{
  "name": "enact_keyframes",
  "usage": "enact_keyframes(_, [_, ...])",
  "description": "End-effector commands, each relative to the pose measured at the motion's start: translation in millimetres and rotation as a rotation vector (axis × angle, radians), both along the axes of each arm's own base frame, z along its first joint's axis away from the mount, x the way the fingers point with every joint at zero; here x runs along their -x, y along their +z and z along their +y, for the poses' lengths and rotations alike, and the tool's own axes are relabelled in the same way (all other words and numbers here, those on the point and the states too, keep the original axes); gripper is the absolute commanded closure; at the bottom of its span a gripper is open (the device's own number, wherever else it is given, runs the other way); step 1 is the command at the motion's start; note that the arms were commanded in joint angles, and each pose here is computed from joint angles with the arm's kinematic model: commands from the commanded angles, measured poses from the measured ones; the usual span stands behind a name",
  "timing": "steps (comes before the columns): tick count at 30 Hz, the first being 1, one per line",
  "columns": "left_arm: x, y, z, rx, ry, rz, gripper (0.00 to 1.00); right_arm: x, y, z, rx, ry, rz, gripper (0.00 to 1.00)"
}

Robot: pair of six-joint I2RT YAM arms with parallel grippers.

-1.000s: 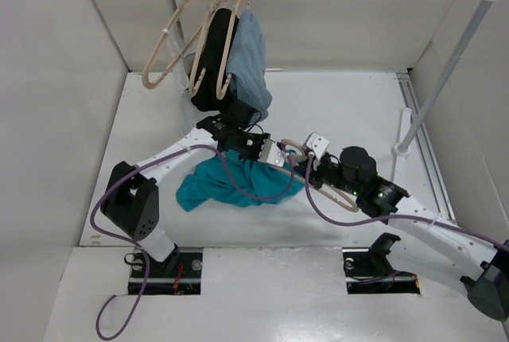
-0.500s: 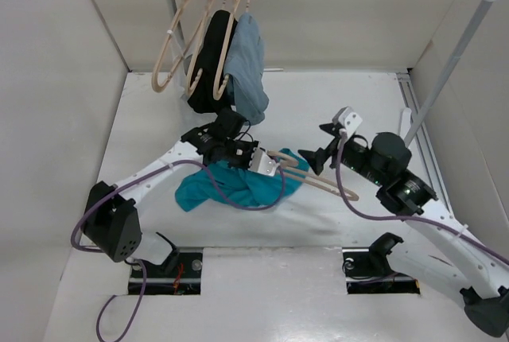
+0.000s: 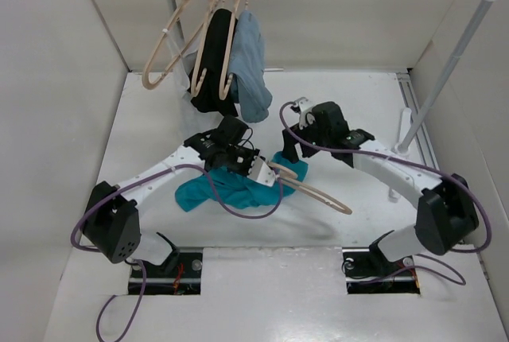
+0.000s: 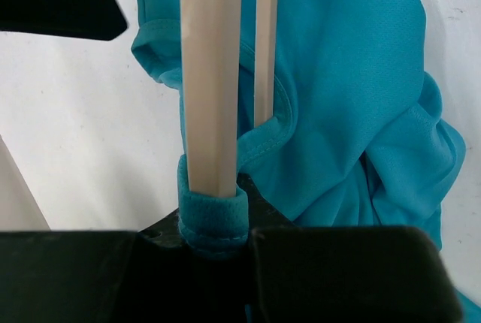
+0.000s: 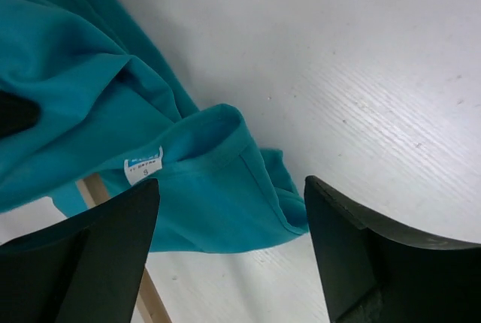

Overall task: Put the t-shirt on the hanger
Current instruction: Place tshirt on hanger

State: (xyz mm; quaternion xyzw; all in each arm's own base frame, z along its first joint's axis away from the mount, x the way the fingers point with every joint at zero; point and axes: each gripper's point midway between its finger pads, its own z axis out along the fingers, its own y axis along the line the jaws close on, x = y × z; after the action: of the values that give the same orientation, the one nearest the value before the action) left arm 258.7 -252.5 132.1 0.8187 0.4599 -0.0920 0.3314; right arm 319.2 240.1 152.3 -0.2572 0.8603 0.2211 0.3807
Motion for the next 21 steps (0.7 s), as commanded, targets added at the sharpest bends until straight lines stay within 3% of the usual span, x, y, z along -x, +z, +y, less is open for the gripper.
enact_keyframes(1, [6.9,15.7,-4.7,0.05,-0.036,-0.03,1.0,-9.9,20.8,21.9,-0.082,0.022,-0.028,0.18])
enact_keyframes(5, [7.1,13.4,-4.7,0.052,-0.029,-0.026,1.0,-13.5,-5.6,33.2,-0.073,0.056,0.041,0.3])
enact_keyframes(12, [6.6,17.9,-5.4,0.068,-0.015,-0.028,1.0,-12.3,-41.1,45.5,-0.067,0.059,0.113,0.32])
enact_keyframes(14, [6.6,17.9,-5.4,0.068,-0.015,-0.028,1.0,-16.9,-47.4,48.5,-0.06,0.059,0.124,0.37])
enact_keyframes(15, [5.2,19.3,-6.6,0.074,-0.015,-0.035,1.0,-18.1,-47.7,47.5,-0.055,0.052,0.121,0.41])
enact_keyframes(16, [5.2,19.3,-6.6,0.074,-0.015,-0.035,1.0,-18.0,-53.5,47.4,-0.048,0.051,0.133,0.57])
enact_keyframes(20, [1.5,23.6,-5.6,0.094,0.055,-0.021,1.0,-12.4,-57.9,36.4,-0.047,0.029,0.15,1.0])
enact_keyframes(21, [1.2,22.7,-3.9,0.094,0.085,-0.006,1.0,-11.0,-59.0,28.9,-0.04,0.011,0.148,1.0])
